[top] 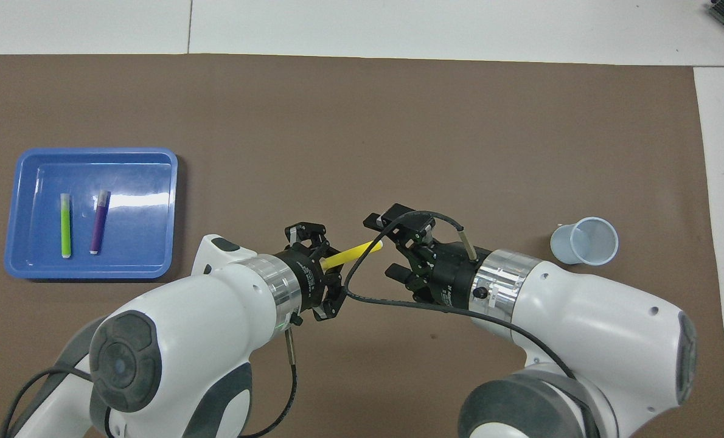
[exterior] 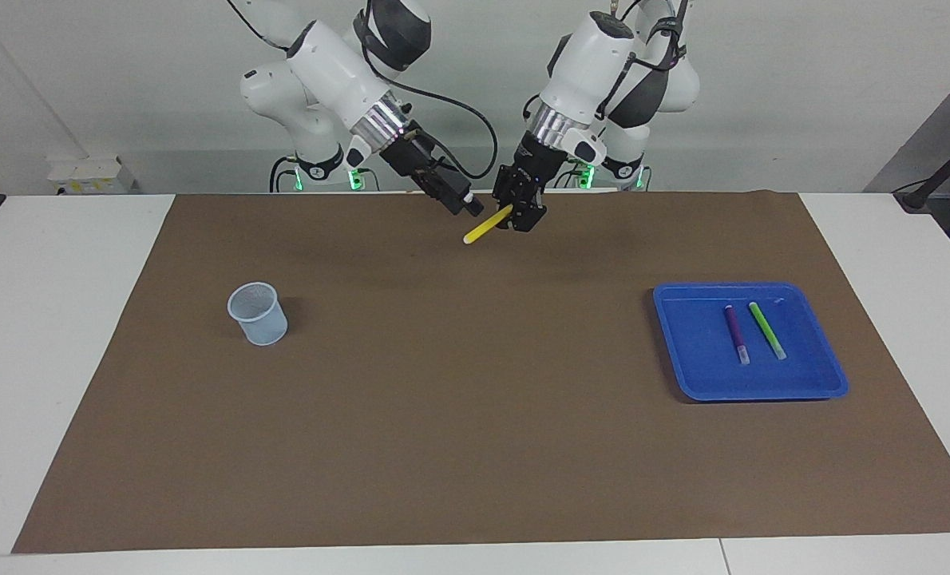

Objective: Right arm passes pens to left for tray arrangement
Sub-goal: 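Open the right gripper and withdraw it toward the cup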

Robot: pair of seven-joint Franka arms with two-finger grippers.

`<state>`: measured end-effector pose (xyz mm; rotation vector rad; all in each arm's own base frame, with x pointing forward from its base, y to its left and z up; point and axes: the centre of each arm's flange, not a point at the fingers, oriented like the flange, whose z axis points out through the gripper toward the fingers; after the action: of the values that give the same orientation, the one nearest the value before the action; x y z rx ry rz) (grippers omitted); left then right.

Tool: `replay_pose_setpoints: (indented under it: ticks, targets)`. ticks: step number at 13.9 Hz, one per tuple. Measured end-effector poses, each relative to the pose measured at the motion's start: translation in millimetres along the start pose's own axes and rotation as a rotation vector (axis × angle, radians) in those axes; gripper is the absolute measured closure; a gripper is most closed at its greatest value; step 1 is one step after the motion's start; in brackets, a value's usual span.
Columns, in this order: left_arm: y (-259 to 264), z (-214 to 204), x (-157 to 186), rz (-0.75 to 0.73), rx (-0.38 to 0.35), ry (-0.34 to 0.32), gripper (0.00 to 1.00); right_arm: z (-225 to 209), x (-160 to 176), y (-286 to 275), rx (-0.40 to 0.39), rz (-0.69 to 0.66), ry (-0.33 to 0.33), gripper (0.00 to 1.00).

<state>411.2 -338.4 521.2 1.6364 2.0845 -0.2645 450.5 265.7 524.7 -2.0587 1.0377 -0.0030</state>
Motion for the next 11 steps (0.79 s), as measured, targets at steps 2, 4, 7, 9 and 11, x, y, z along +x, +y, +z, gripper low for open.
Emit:
replay_pose_setpoints:
  ticks: [2,4,7,9,11]
  targets:
    - [0.0,0.0,0.0,-0.001,0.0,0.0,0.91,-1.6,4.8,0.5,-0.004,0.004,0.001,0.0]
    - [0.0,0.0,0.0,-0.001,0.0,0.0,0.91,-0.9,5.5,1.9,-0.021,-0.016,-0.012,0.0]
    - [0.2,-0.2,0.0,-0.001,0.0,0.0,0.91,-6.9,21.8,7.3,-0.11,-0.159,-0.055,0.0]
    - [0.3,-0.3,-0.1,-0.001,0.0,0.0,0.91,-24.0,48.8,9.3,-0.18,-0.273,-0.083,0.0]
    - [1.1,-0.6,0.4,-0.003,-0.001,0.0,0.91,-42.1,73.5,12.7,-0.24,-0.398,-0.105,0.0]
